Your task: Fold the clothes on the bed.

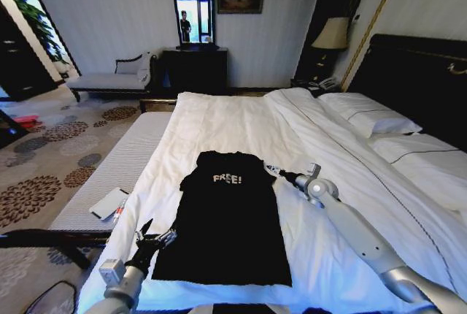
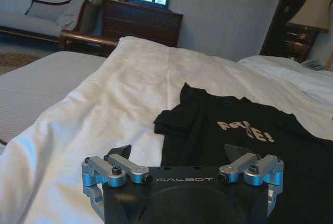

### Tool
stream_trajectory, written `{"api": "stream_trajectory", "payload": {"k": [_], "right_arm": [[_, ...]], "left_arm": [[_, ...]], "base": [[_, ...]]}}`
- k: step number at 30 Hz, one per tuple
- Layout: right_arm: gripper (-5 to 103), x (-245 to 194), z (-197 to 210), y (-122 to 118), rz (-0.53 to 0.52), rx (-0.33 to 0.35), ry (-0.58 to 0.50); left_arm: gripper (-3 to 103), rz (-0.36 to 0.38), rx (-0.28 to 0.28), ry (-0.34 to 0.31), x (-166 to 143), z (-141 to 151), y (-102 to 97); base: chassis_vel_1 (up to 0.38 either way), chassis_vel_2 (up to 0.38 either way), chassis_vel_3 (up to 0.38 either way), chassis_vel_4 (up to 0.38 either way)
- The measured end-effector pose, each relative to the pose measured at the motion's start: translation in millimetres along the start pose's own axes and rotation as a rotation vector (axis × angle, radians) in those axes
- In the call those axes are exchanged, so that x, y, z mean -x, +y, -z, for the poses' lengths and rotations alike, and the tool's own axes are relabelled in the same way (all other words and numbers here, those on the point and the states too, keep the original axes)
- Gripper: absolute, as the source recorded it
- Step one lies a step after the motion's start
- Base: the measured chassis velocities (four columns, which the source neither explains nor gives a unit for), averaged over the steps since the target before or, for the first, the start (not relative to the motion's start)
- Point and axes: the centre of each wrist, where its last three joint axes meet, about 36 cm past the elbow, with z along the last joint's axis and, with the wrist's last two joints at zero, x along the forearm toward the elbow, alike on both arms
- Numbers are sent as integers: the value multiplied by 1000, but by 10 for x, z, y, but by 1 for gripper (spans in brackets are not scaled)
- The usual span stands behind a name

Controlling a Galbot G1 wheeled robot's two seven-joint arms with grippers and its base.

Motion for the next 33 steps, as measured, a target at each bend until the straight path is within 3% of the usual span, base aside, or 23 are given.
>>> {"api": "stream_trajectory", "payload": {"k": [33], "right_arm": [[100,286,-167,53,12,23,47]], "left_arm": [[100,10,-2,7,4,19,52]], "base": [[0,0,0,0]]}}
